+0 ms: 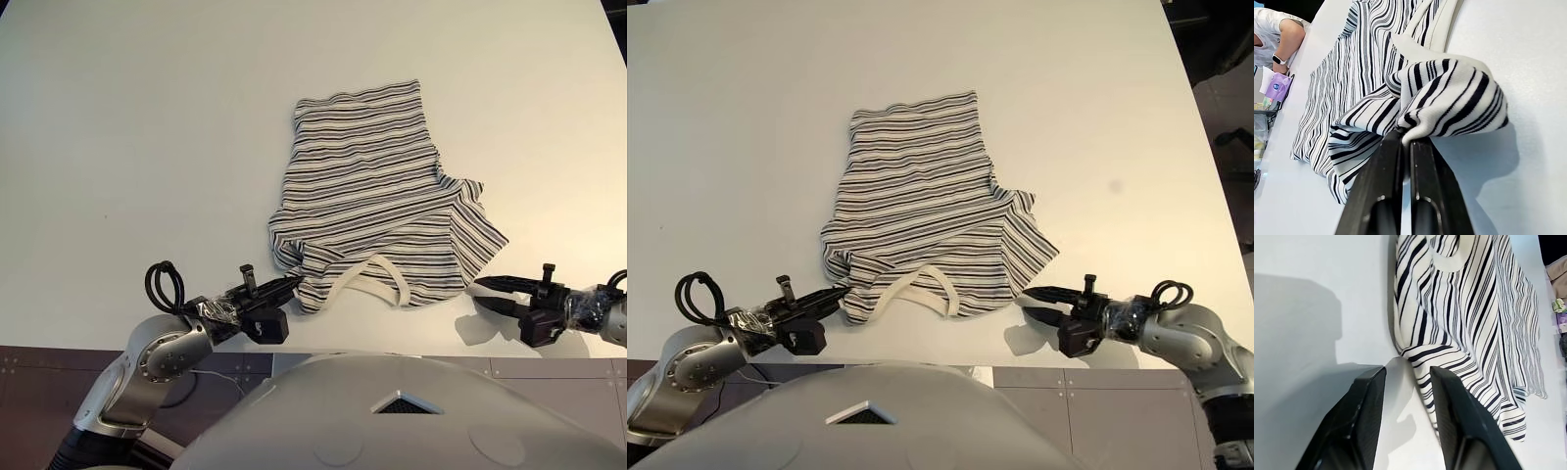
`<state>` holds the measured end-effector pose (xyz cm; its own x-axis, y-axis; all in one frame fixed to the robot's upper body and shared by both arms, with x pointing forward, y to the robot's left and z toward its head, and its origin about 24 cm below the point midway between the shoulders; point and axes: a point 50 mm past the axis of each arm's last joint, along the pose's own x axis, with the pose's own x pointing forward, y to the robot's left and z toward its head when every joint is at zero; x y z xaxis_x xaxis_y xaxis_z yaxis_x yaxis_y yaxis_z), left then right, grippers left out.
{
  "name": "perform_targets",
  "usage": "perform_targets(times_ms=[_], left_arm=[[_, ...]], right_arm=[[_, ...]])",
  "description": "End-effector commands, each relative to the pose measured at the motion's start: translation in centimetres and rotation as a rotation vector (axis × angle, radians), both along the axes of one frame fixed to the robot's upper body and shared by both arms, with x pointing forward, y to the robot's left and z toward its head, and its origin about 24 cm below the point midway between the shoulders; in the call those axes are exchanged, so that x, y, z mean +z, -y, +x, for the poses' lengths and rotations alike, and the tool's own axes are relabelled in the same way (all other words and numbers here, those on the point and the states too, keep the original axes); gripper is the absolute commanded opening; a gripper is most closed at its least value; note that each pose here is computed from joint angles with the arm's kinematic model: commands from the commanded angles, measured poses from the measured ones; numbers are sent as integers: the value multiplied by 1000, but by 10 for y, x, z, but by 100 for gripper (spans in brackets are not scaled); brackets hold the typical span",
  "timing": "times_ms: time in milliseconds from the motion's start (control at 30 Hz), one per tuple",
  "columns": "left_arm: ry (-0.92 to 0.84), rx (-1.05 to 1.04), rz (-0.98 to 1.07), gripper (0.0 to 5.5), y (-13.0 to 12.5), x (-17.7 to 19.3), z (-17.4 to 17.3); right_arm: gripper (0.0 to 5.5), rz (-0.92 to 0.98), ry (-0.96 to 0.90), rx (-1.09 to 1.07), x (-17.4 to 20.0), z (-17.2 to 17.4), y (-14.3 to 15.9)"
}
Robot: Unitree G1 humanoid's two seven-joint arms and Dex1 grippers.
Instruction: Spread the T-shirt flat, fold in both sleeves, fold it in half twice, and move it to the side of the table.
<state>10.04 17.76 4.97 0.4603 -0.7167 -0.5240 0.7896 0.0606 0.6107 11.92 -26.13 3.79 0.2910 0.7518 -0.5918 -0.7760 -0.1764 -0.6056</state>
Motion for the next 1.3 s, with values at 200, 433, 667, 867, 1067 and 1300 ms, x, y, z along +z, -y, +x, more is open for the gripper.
perform_targets(times_ms=[200,433,667,867,1067,1300], left_arm=[[12,-35,21,10,-2,3,6],[19,-33,29,10,-5,3,8],[30,-42,33,10,-7,4,12],[52,-51,23,10,-8,7,17],[93,-10,-25,10,-10,14,26],[223,222,-242,10,-21,63,66]], right_arm=[[165,-21,7,-49,-16,5,-17],[165,-29,61,-83,-14,20,-17],[83,9,53,-65,-16,17,-28],[12,41,56,-119,-15,21,-30],[12,97,86,-185,-1,39,-31],[12,424,115,-325,84,98,-46]])
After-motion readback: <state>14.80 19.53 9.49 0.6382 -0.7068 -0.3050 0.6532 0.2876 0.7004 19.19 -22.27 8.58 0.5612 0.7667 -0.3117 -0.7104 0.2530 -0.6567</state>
